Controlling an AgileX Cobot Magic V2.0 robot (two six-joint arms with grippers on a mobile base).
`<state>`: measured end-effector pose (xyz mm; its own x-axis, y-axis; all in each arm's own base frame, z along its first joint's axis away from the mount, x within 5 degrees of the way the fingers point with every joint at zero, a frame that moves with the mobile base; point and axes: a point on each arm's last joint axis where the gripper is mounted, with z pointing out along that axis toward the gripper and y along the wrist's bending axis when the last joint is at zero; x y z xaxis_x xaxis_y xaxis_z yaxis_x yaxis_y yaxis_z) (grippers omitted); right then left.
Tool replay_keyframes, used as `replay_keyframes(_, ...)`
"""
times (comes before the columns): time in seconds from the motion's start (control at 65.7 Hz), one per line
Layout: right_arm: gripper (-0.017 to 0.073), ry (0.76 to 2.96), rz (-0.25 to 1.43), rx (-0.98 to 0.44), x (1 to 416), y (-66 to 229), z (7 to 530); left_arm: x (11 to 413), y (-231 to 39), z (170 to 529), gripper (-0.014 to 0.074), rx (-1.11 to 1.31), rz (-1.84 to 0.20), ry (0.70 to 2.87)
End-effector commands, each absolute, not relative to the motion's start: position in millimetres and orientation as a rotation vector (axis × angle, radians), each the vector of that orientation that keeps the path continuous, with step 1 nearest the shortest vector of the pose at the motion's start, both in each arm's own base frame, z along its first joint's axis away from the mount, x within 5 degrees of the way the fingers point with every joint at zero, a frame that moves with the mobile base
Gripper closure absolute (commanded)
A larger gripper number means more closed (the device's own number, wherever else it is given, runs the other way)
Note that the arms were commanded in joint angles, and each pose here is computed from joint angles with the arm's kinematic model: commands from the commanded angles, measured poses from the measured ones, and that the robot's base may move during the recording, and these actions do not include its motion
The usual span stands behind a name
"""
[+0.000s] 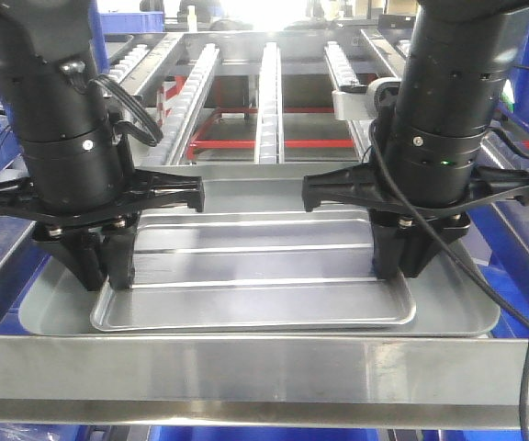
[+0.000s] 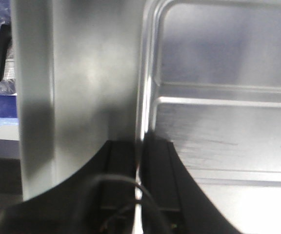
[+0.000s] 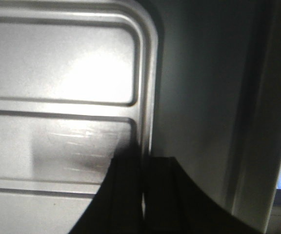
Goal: Grab silver tray and place in blue box
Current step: 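Lift the tray with both grippers and pull it toward the robot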
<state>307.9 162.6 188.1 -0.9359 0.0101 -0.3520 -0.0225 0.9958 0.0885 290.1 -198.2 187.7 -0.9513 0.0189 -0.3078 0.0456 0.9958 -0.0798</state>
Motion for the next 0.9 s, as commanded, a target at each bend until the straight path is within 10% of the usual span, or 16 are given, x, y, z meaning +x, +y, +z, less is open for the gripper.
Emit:
replay_keyframes(0.0,0.0506,2.693,0.179,-0.025,311,164,209,292,-203,200,0.0608,0.05,-0.182,2.769)
replay_keyframes(0.882,0.0498,2.574,0.321,0.107,265,159,277,255,-208,283,0.0608,0.1,-0.32,2.629)
